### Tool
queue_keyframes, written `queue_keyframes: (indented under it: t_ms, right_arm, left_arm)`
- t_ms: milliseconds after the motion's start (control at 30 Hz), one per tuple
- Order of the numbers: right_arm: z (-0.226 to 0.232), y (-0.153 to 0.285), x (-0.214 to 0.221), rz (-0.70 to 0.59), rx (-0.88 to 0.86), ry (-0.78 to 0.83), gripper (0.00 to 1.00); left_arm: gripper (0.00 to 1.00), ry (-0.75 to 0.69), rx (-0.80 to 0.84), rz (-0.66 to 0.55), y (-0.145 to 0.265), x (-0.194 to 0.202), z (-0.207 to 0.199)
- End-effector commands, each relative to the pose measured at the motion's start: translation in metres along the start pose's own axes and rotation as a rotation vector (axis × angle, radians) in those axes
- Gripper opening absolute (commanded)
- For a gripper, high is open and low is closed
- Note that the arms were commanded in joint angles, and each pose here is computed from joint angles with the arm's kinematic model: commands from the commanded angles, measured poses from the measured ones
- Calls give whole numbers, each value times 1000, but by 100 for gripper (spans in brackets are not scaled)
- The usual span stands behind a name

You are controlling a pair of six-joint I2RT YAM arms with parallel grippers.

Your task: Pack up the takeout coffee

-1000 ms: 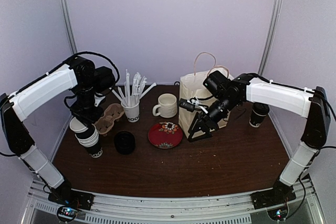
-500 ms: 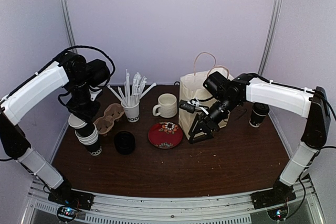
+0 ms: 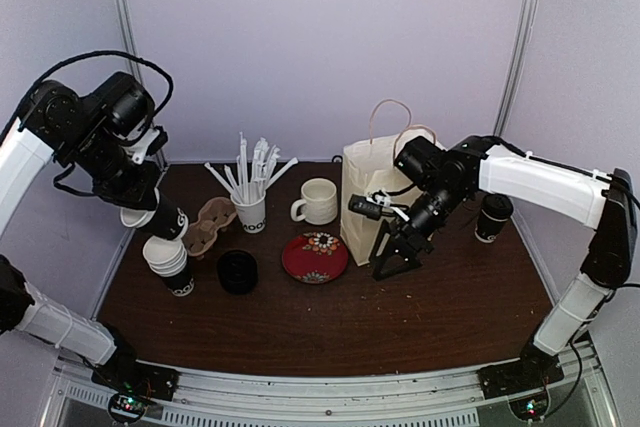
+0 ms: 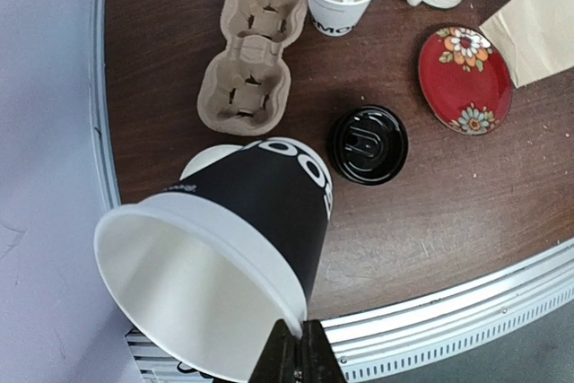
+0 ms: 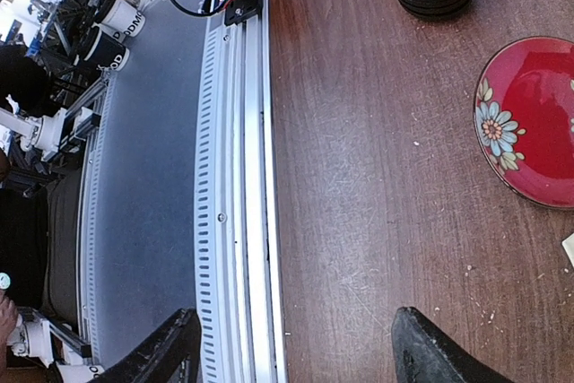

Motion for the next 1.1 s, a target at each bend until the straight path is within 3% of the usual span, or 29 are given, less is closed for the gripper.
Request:
queue_keyframes:
  t_ms: [0,100,267,467,633,800,1067]
  right_arm:
    - [6,23,-2,-22,58,36,76]
    - [-7,36,7,-37,131,5,75]
    - [-36,60,44,-105,276,-78,76]
    - [-78,91,80,-209,453,-180,78]
    - [-98,104,95,-252,520,-248,78]
    - [-108,125,99,-269,648,-250,78]
    - [-114,119,102,-262,616,-260,79]
  left_arm:
    - [0,-159,109,30,-6,1,-37]
    - [0,-217,168,51,-23,-8,-71]
    - [0,-502,176,26,-44,-11,-143]
    - [0,-700,276,10,-77,-1,-237]
    - [0,-956,184,38,-121,24,-291]
    - [0,-1094,170,65,-145,49,-325]
    - [0,-1168,173,68,-157,63,-351]
Point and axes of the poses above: each gripper's point midway between its finger pads, its own y axis back along the fingers, its own z axis along the line the jaws close on, x = y × z, the point moved 2 cm from there along y, back along the fingers, and after that the axes turned 1 degree about -y, right-handed, at the moved point
